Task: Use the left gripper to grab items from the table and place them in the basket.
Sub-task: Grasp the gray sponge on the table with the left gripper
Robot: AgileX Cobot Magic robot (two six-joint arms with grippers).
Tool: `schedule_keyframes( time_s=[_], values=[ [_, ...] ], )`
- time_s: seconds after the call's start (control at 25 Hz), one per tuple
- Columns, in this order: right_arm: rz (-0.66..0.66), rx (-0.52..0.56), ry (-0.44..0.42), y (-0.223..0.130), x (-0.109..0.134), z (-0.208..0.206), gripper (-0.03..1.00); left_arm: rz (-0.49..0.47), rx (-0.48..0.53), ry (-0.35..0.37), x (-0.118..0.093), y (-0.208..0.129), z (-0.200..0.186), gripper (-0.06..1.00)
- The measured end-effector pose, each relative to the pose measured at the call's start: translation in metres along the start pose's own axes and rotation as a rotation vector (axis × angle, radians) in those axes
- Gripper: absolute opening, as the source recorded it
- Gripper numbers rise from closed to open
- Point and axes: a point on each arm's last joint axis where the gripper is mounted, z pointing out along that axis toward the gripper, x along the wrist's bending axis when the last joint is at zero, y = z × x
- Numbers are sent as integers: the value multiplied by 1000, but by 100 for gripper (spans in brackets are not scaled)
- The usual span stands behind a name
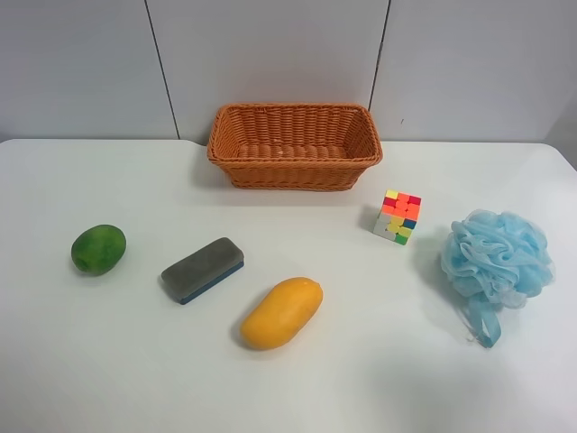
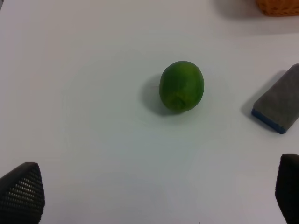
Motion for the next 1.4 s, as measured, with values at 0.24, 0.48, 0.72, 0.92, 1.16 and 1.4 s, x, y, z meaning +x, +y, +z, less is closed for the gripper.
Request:
schedule_keyframes(
  time_s=[0.24, 0.48, 0.72, 0.92, 1.16, 1.4],
  values=[
    [0, 0, 0, 0, 0, 0, 99, 1, 0, 0, 0, 0, 0, 99],
    [0, 0, 0, 0, 0, 0, 99, 3, 0, 0, 0, 0, 0, 99],
    [0, 0, 0, 0, 0, 0, 99, 0, 35, -7, 0, 3, 4, 99],
    [0, 0, 0, 0, 0, 0, 99, 3, 177, -27, 2, 36, 15, 99],
    [0, 0, 0, 0, 0, 0, 99, 75, 347, -68, 6, 85, 55, 99],
    [0, 0, 0, 0, 0, 0, 99, 175, 465, -175, -8, 119, 111, 99]
  ],
)
